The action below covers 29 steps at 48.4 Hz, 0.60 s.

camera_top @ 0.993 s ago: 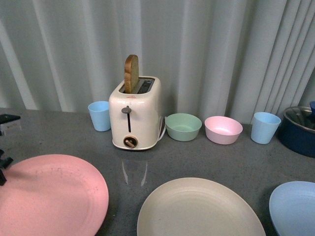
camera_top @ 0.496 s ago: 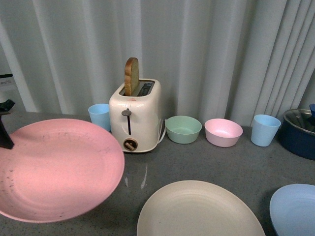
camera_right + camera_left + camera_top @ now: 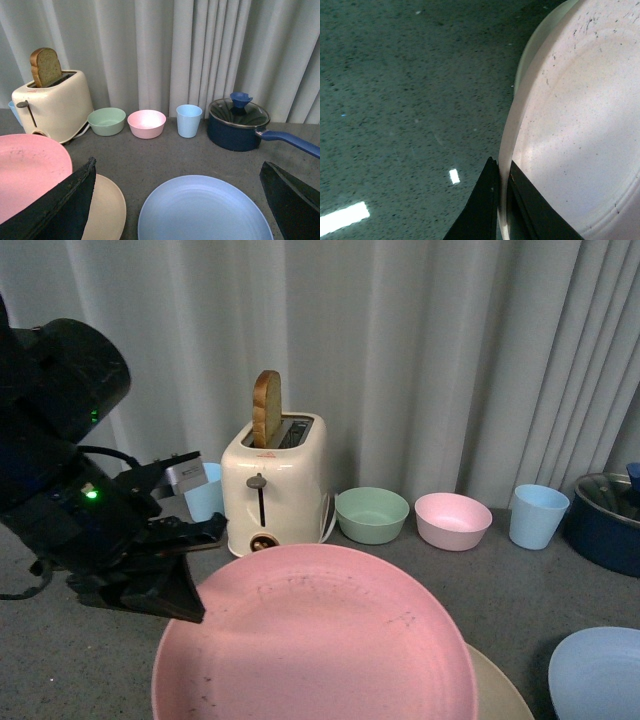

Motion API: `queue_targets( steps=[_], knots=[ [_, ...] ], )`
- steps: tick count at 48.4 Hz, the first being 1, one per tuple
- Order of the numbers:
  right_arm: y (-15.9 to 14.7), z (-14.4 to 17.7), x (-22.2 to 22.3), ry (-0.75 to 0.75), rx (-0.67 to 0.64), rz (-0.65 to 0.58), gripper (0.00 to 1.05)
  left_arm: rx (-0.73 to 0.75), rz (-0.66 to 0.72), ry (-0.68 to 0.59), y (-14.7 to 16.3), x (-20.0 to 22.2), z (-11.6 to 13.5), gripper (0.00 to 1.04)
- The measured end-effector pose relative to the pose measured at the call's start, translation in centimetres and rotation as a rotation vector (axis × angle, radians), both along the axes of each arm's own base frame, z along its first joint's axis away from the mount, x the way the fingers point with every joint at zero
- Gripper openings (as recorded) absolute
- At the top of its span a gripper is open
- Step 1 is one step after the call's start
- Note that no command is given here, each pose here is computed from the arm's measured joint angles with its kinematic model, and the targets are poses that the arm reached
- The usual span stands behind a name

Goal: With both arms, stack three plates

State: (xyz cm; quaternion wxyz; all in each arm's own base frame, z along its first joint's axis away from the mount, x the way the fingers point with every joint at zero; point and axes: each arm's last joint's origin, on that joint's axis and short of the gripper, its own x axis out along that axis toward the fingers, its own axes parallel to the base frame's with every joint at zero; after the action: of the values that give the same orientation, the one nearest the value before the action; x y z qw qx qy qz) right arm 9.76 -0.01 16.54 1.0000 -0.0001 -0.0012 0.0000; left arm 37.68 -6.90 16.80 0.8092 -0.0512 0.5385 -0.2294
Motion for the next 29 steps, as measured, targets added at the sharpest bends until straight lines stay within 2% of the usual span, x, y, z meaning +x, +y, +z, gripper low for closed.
queue_targets(
  steps=[12, 29],
  knots=[
    [0.0, 0.0, 0.0, 0.000, 0.000, 0.000, 0.97, 0.019, -0.035, 0.009, -5.0, 0.4, -1.8, 0.03],
    [0.0, 0.0, 0.0, 0.000, 0.000, 0.000, 0.97, 0.050, -0.012, 0.002, -6.9, 2.0, -3.6, 0.03]
  ],
)
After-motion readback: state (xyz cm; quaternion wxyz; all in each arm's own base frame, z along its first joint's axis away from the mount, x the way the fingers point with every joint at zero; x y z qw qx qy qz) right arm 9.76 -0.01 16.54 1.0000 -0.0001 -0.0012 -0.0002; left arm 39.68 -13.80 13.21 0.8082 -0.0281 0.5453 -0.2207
